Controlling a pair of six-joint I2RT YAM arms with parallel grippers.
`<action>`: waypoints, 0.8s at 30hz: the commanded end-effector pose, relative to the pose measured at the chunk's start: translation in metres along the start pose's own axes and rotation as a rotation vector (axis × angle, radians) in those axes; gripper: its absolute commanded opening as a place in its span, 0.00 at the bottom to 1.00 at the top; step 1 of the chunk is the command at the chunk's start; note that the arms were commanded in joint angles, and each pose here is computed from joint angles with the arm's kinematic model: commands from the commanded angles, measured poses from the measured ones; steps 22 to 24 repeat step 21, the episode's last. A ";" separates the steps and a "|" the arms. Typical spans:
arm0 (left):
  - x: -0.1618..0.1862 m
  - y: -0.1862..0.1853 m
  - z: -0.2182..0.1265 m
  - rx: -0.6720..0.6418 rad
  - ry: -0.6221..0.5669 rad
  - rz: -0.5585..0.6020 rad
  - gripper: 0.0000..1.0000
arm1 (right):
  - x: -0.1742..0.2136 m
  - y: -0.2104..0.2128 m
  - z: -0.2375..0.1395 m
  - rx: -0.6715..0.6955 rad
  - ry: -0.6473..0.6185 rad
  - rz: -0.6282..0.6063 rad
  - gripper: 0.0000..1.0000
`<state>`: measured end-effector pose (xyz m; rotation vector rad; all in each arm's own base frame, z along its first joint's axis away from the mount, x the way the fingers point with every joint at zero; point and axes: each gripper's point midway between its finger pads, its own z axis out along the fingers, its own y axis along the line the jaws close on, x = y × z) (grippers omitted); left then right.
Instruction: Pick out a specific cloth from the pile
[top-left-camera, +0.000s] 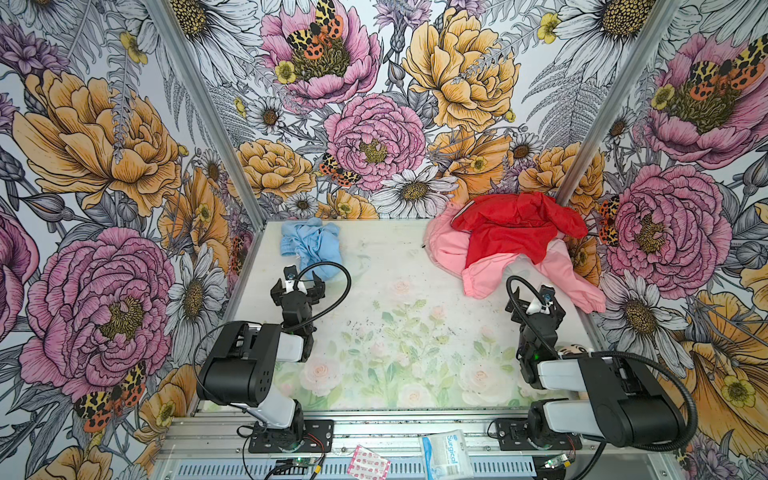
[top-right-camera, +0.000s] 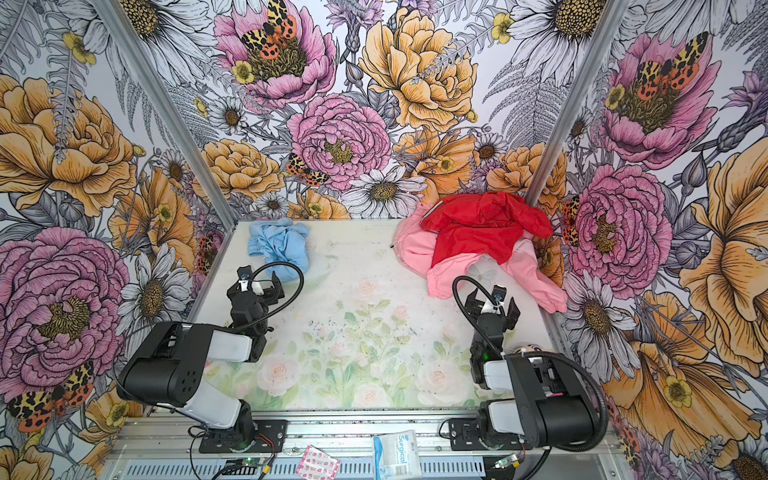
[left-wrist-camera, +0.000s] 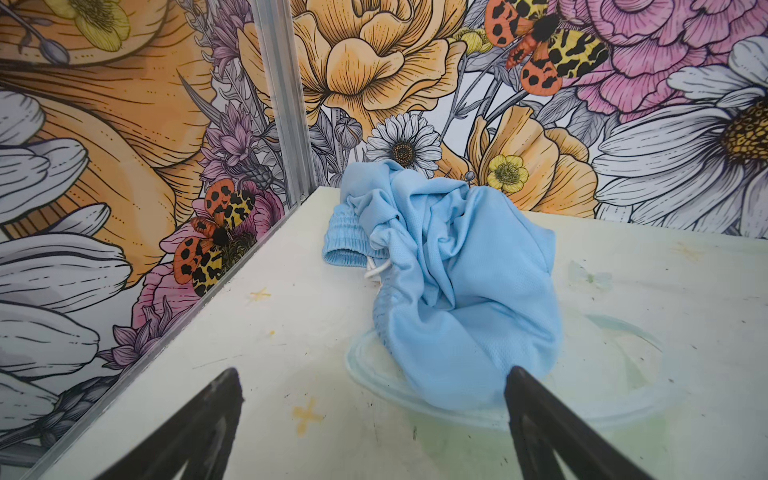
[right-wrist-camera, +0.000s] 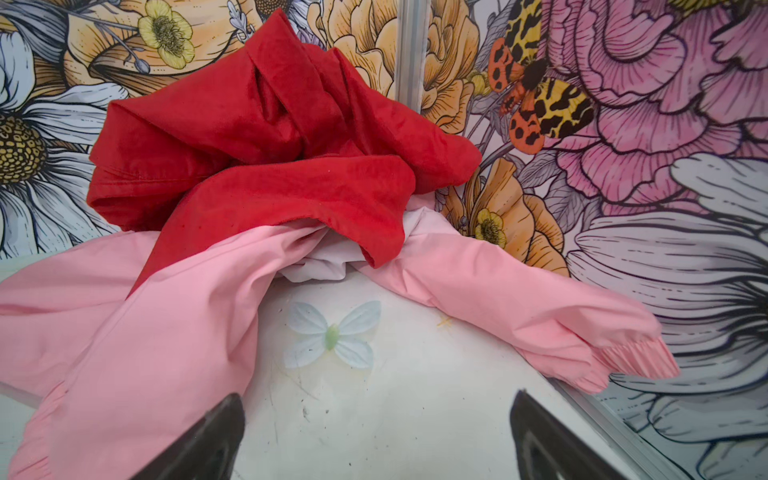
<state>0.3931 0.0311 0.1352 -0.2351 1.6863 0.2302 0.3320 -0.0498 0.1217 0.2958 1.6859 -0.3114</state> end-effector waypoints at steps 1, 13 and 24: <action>-0.001 -0.004 -0.001 0.021 -0.002 0.006 0.99 | -0.021 0.025 0.010 -0.097 -0.112 -0.025 1.00; 0.000 -0.001 0.004 0.032 0.019 -0.007 0.99 | -0.010 0.043 0.030 -0.124 -0.015 -0.084 0.99; 0.002 -0.002 0.006 0.052 0.034 -0.014 0.99 | -0.002 0.030 0.056 -0.098 0.109 -0.025 0.99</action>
